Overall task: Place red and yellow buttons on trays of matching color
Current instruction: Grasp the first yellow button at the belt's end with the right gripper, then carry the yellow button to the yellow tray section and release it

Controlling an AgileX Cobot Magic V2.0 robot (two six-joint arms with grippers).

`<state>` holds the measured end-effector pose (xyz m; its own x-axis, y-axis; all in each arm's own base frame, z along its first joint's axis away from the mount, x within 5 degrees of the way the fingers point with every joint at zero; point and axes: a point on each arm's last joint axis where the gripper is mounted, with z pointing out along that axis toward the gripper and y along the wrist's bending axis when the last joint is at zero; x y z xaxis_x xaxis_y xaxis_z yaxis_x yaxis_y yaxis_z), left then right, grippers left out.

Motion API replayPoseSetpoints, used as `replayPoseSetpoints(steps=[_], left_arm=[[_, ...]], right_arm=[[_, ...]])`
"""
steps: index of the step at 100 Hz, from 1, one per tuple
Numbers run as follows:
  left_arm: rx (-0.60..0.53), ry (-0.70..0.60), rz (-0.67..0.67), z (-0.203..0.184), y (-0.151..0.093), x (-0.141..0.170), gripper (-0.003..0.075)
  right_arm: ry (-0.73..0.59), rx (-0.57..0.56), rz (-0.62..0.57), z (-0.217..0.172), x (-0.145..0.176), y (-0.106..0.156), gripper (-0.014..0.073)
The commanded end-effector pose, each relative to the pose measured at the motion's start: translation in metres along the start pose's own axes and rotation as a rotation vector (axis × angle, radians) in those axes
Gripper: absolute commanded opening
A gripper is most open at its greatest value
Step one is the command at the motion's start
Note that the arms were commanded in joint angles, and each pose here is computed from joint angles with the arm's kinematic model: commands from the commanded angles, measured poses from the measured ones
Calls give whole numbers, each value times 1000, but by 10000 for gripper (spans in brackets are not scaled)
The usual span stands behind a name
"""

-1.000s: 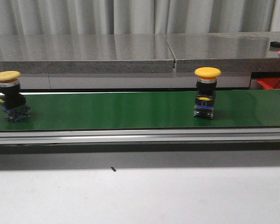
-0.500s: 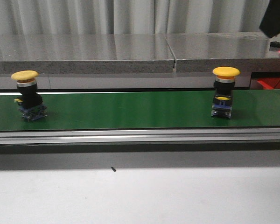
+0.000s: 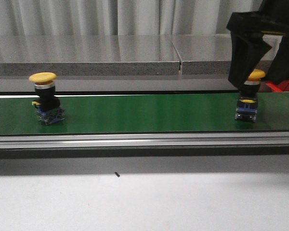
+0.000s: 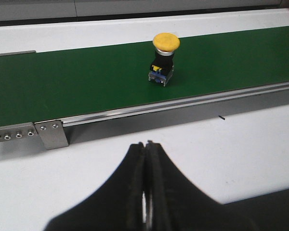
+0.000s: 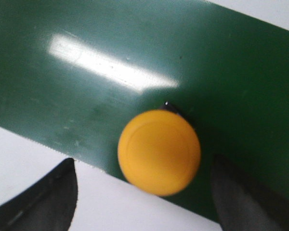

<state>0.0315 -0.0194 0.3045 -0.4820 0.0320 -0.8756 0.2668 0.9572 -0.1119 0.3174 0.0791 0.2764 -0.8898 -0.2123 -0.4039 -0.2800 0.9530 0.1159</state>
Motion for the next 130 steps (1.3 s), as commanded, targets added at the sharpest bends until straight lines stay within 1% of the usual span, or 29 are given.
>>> replayPoseSetpoints(steps=[1, 17, 21, 26, 43, 57, 74, 83, 97, 117, 130], left_arm=[[20, -80, -16, -4, -2, -12, -20], [20, -80, -16, -4, -2, -12, -20], [20, -80, -16, -4, -2, -12, -20], [20, -80, -16, -4, -2, -12, -20], [20, -80, -16, -4, -2, -12, -20], [20, -80, -16, -4, -2, -12, -20], [20, -80, -16, -4, -2, -12, -20], [20, -80, -16, -4, -2, -12, -20], [20, -80, -16, -4, -2, -12, -20], [20, -80, -16, -4, -2, -12, -20], [20, -80, -16, -4, -2, -12, -20]], right_arm=[[-101, 25, -32, -11, -13, 0, 481], [-106, 30, -32, -4, -16, -2, 253], [-114, 31, -32, -4, -16, -2, 210], [-127, 33, -33, -6, -17, -2, 183], [-151, 37, -24, -20, -15, -3, 179], [-188, 68, 34, -42, -10, -21, 179], [-193, 134, 162, -65, 3, -63, 179], [-189, 158, 257, -71, 11, -87, 179], [-204, 211, 365, -81, 22, -120, 179], [-249, 293, 527, -93, 43, -163, 179], [-282, 301, 635, -89, 57, -180, 179]])
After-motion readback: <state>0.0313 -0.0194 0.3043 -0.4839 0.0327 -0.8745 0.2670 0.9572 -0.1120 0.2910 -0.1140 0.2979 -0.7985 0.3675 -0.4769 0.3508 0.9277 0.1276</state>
